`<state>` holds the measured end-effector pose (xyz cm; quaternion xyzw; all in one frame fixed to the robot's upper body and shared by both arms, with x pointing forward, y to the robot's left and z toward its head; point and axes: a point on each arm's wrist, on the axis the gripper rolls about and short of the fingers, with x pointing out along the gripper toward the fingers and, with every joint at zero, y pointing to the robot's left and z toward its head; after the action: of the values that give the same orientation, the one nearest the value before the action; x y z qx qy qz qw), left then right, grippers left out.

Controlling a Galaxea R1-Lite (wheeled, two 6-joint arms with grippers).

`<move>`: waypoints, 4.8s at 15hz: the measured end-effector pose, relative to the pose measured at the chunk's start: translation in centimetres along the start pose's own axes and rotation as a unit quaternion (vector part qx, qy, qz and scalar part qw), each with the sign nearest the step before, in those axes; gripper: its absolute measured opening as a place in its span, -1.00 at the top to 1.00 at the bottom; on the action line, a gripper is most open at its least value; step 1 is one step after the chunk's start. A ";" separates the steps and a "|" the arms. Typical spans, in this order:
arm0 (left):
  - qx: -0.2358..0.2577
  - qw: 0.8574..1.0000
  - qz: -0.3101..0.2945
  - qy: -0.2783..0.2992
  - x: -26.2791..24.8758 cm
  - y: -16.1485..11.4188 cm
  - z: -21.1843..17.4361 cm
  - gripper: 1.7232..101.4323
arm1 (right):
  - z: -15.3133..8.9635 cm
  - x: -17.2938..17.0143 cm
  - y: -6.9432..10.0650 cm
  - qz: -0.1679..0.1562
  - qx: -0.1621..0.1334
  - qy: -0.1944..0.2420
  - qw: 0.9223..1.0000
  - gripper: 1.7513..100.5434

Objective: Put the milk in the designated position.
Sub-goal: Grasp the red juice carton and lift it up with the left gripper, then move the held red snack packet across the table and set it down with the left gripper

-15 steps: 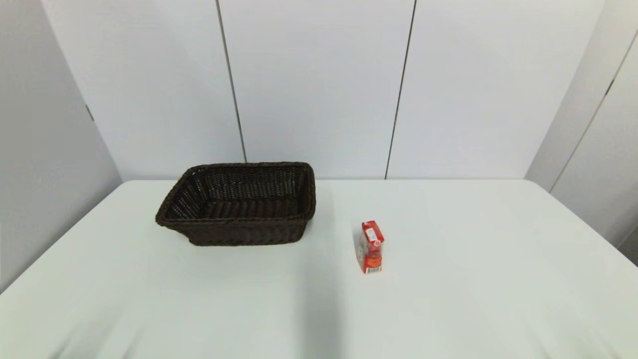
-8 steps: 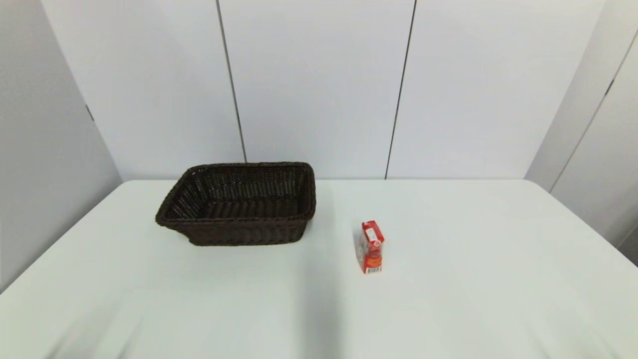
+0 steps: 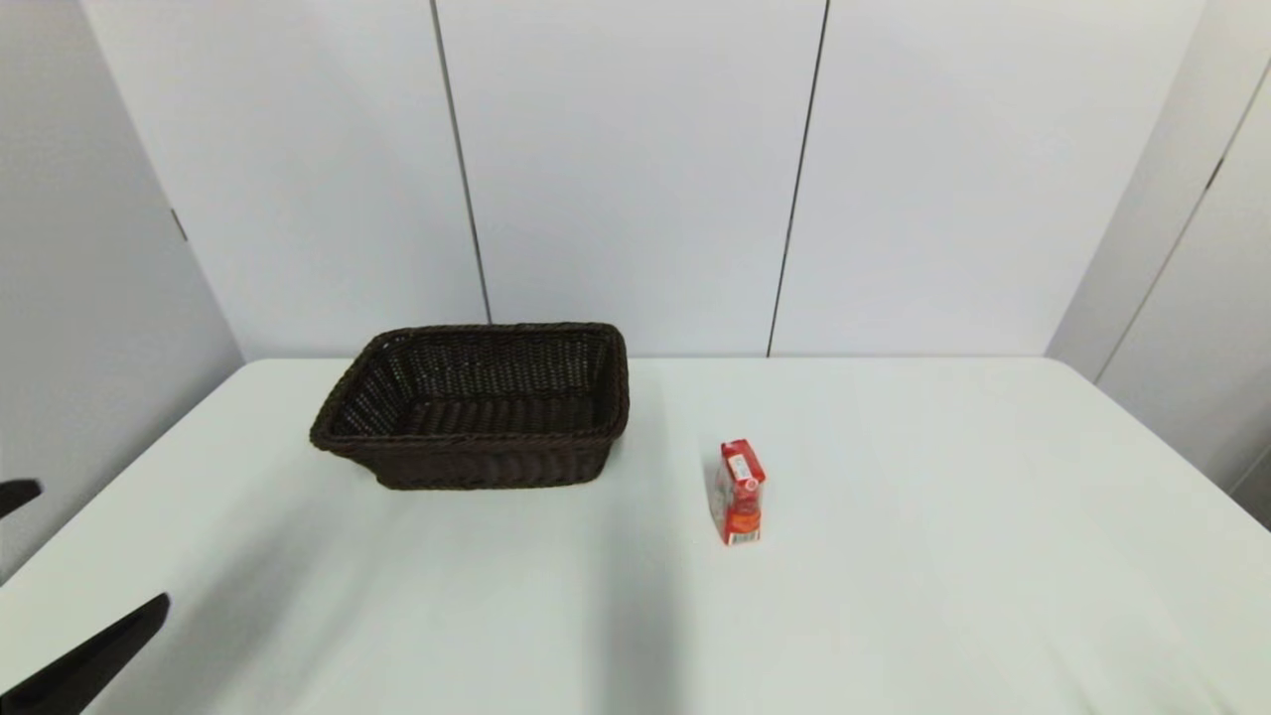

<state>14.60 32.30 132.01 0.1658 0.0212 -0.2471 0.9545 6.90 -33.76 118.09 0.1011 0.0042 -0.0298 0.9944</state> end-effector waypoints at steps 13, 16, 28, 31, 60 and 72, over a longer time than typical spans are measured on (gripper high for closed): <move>-0.027 0.899 -0.425 0.102 16.3 -9.8 2.4 -0.93 | 0.0 0.0 0.0 0.000 0.000 0.000 1.000 -0.94; -0.083 0.935 -0.320 0.129 18.8 -13.0 2.6 -0.93 | 0.0 0.0 0.0 0.000 0.000 0.000 1.000 -0.94; -0.253 0.958 0.008 0.133 28.5 -23.6 1.2 -0.93 | 0.0 0.0 0.0 0.000 0.000 0.000 1.000 -0.94; -0.252 0.957 0.019 0.142 29.8 -24.8 0.0 -0.93 | 0.0 0.0 0.0 0.000 0.000 0.000 1.000 -0.94; -0.220 0.962 0.045 0.158 32.1 -25.2 -0.3 0.59 | 0.0 0.0 0.0 0.000 0.000 0.000 1.000 -0.94; -0.147 0.985 0.057 0.077 23.7 -7.1 11.5 0.59 | 0.0 0.0 0.0 0.000 0.000 0.000 1.000 -0.95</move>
<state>31.52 11.70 137.76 0.0434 0.1209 -0.1726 0.9766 6.90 -33.76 118.09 0.1011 0.0044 -0.0303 0.9944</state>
